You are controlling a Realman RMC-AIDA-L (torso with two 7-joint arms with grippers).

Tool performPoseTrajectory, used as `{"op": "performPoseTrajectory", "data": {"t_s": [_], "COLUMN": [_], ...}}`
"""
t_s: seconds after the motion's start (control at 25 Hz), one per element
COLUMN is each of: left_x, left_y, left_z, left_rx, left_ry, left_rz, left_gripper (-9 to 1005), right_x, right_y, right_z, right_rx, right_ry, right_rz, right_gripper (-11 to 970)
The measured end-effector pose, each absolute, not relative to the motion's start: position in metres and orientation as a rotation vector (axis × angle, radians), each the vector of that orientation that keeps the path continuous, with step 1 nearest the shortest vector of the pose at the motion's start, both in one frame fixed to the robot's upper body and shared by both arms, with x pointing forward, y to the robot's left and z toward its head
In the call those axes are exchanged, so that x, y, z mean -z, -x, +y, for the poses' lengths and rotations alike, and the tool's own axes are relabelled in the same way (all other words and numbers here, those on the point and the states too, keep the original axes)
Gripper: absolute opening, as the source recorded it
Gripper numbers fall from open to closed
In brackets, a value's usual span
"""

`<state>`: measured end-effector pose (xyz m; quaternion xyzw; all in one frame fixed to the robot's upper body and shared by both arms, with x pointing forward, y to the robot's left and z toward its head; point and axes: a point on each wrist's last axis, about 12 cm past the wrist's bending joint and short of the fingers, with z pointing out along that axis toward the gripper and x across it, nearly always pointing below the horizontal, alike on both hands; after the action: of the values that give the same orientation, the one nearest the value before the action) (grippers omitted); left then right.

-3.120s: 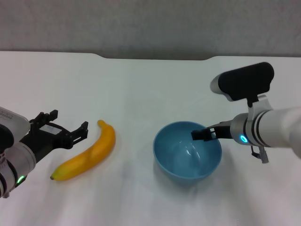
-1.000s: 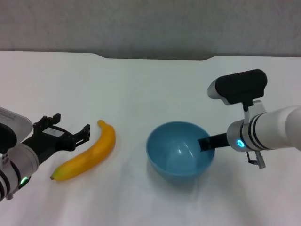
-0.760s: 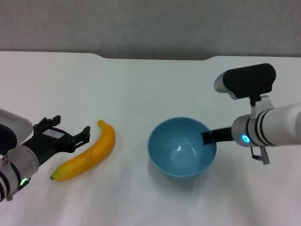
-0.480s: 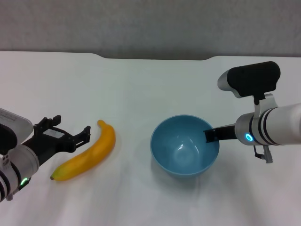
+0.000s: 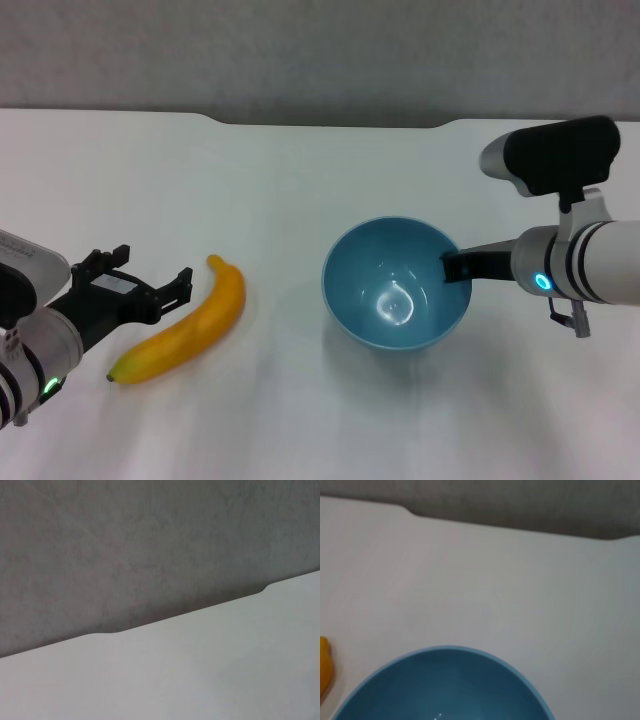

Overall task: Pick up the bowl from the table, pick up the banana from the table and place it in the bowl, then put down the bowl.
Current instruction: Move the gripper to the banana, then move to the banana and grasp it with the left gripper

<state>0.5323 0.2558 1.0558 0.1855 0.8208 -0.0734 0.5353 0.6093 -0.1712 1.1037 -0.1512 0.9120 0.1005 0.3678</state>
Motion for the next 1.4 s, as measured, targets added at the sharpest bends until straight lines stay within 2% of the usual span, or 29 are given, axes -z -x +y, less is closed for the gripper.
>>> {"op": "performPoseTrajectory", "data": {"t_s": [0.28, 0.52, 0.68, 0.96, 1.4], "left_x": [-1.051, -1.042, -1.038, -1.026, -1.014], "left_y": [-0.53, -0.54, -0.552, -0.57, -0.571], "left_z": [0.24, 0.224, 0.23, 0.244, 0.246], "left_rx": [0.222, 0.29, 0.313, 0.234, 0.22], "left_ry": [-0.5, -0.601, -0.627, -0.667, -0.715], "left_rz": [1.963, 1.987, 2.017, 2.09, 2.16], "left_gripper": [846, 843, 842, 840, 836], "right_x": [-1.113, -1.116, -1.115, -1.115, -1.115], "right_y": [-0.607, -0.604, -0.603, -0.601, -0.6], "right_z": [-0.181, -0.185, -0.184, -0.181, -0.179], "right_rx": [-0.249, -0.235, -0.236, -0.238, -0.24], "right_ry": [0.356, 0.353, 0.361, 0.38, 0.387], "right_rz": [2.29, 2.274, 2.276, 2.275, 2.273], "right_gripper": [41, 42, 42, 42, 42]}}
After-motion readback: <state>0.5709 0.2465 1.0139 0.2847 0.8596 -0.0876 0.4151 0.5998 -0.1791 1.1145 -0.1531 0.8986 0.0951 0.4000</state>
